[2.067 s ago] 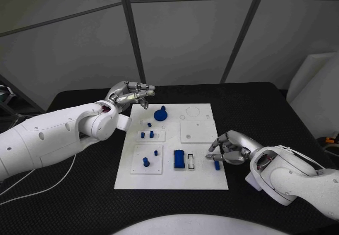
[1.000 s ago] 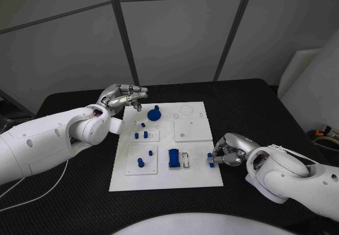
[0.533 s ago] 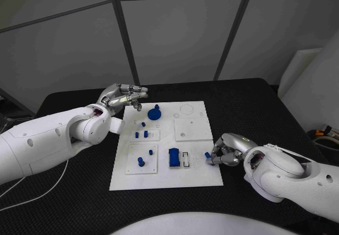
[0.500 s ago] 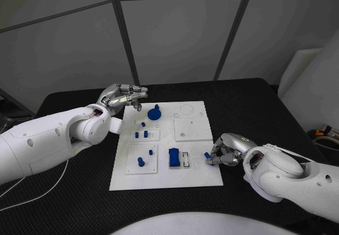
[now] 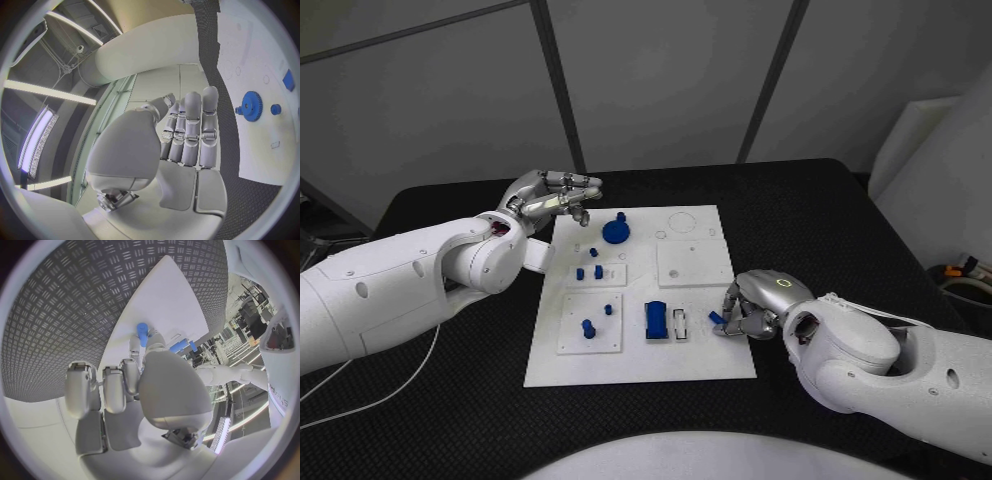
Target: Assemble the parts on the task board
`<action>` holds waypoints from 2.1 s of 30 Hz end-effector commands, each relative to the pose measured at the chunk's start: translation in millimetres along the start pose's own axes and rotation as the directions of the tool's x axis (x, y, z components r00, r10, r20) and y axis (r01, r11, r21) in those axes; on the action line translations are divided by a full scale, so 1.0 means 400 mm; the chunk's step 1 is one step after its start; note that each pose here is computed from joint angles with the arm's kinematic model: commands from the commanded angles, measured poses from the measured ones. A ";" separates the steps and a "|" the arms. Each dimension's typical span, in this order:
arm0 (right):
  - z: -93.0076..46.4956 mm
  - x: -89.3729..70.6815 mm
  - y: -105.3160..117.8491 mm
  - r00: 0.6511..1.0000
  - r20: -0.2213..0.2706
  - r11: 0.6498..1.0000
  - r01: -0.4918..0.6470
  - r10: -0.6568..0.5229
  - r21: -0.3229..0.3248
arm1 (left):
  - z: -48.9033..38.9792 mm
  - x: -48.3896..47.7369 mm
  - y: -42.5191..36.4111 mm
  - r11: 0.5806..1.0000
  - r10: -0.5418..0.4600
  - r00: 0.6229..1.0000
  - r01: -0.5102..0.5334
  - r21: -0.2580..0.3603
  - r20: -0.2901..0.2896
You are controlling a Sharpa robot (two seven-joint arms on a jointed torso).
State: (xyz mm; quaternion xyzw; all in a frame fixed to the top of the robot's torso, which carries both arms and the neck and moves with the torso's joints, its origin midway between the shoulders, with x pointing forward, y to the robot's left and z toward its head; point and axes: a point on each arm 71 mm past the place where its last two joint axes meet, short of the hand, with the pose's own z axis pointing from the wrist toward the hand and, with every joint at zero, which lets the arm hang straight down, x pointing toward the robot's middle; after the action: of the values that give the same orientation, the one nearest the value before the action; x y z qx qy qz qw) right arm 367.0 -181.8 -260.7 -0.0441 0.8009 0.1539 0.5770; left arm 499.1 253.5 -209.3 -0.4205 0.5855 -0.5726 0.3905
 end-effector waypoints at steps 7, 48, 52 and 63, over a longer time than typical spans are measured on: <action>-0.003 0.042 -0.018 0.988 -0.097 0.989 0.125 -0.118 0.073 | 0.000 0.003 -0.002 1.000 -0.008 1.000 0.008 0.001 -0.015; -0.018 0.034 0.042 0.872 -0.057 0.868 -0.474 0.486 0.152 | -0.002 0.006 -0.001 1.000 -0.010 1.000 0.010 -0.006 -0.020; -0.011 0.044 0.044 0.855 -0.088 0.853 -0.491 0.511 0.177 | -0.002 0.007 -0.002 1.000 -0.010 1.000 0.010 -0.004 -0.019; 0.004 0.055 0.070 0.833 -0.122 0.838 -0.517 0.540 0.176 | -0.003 0.008 -0.003 1.000 -0.010 1.000 0.010 -0.003 -0.019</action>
State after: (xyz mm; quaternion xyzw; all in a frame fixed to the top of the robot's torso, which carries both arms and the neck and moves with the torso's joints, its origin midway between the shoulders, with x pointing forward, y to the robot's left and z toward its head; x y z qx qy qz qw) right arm 355.4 -153.3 -273.6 0.1942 0.8322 0.2442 0.4584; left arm 497.3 252.0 -209.5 -0.4204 0.5893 -0.5731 0.3842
